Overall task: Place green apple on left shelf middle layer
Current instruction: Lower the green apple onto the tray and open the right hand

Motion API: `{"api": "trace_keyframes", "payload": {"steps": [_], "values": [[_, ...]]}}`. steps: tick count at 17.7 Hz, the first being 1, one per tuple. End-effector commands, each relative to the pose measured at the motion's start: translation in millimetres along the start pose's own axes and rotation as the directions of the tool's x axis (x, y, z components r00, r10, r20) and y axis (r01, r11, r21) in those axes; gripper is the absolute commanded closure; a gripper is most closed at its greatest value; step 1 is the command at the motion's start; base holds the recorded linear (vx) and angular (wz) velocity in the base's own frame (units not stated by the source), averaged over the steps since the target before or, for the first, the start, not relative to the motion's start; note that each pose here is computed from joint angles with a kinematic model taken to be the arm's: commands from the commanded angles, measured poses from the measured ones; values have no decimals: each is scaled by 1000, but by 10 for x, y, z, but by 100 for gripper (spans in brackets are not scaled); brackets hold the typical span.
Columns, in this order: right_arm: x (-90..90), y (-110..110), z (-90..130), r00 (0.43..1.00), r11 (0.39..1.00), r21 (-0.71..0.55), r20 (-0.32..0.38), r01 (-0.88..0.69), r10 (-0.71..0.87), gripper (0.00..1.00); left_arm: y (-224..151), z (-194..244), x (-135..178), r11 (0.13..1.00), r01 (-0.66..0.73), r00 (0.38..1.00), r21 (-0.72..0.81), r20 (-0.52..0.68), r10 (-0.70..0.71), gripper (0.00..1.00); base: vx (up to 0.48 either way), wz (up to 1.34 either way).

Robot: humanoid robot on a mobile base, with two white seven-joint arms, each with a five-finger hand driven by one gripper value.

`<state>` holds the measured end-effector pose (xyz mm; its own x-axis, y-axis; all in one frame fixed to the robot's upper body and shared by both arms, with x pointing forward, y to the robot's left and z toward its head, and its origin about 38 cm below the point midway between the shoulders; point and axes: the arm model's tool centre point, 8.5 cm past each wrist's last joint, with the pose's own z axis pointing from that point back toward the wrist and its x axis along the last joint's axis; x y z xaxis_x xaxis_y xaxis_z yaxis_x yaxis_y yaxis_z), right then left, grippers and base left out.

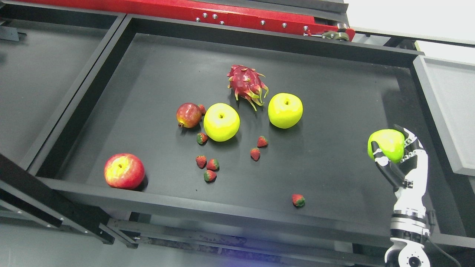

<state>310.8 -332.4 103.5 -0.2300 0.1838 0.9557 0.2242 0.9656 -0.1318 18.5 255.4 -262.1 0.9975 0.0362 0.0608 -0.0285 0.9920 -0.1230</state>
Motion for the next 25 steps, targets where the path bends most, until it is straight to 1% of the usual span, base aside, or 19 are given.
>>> {"api": "trace_keyframes", "payload": {"steps": [1,3,4,5,6,8,11,13,15,16,17,18,19,23,25], "values": [[29,-64,-51,1000,1000,-5,10,-2,2,100,113,24,-54,1000,0,1000,18,-8,0,0,66,-50],[27,-24,-132,1000,1000,1,-8,4,-4,100,112,24,-54,1000,0,1000,17,-8,0,0,66,-53],[37,5,-213,1000,1000,8,-19,1,-1,100,113,24,-54,1000,0,1000,18,-8,0,0,67,-55],[9,68,-318,999,1000,22,-42,-11,12,100,112,24,-54,1000,0,1000,17,-8,0,0,55,-54],[-35,145,-372,998,999,42,-58,-15,17,100,113,24,-54,1000,0,1000,18,-8,0,0,56,-8],[-221,356,-525,994,996,88,-111,3,6,100,112,24,-54,1000,0,1000,17,-8,0,0,46,-18],[-418,611,-711,984,989,147,-179,19,8,100,112,24,-54,1000,0,1000,17,-8,0,0,33,-18],[-430,717,-813,982,984,176,-184,-6,39,100,113,24,-54,1000,0,1000,18,-8,0,0,23,0],[-437,735,-850,981,983,185,-185,-18,53,97,113,24,-54,1000,0,1000,18,-8,0,0,18,-1],[-480,736,-861,977,983,184,-206,-17,55,87,113,24,-54,1000,0,1000,18,-8,0,0,0,0],[-537,739,-848,970,982,187,-237,-17,62,61,112,24,-54,1000,0,1000,17,-8,0,0,0,0],[-547,733,-850,968,983,184,-243,-17,62,17,113,24,-54,1000,0,1000,18,-8,0,0,0,0],[-543,744,-855,968,982,187,-243,-16,62,0,113,24,-53,1000,0,1000,18,-6,0,0,0,0],[-515,759,-880,971,982,189,-231,-16,61,0,112,24,-53,1000,0,1000,17,-6,0,0,0,0],[-469,764,-902,978,982,186,-202,-14,53,0,113,24,-54,1000,0,1000,18,-8,0,0,0,0]]}}
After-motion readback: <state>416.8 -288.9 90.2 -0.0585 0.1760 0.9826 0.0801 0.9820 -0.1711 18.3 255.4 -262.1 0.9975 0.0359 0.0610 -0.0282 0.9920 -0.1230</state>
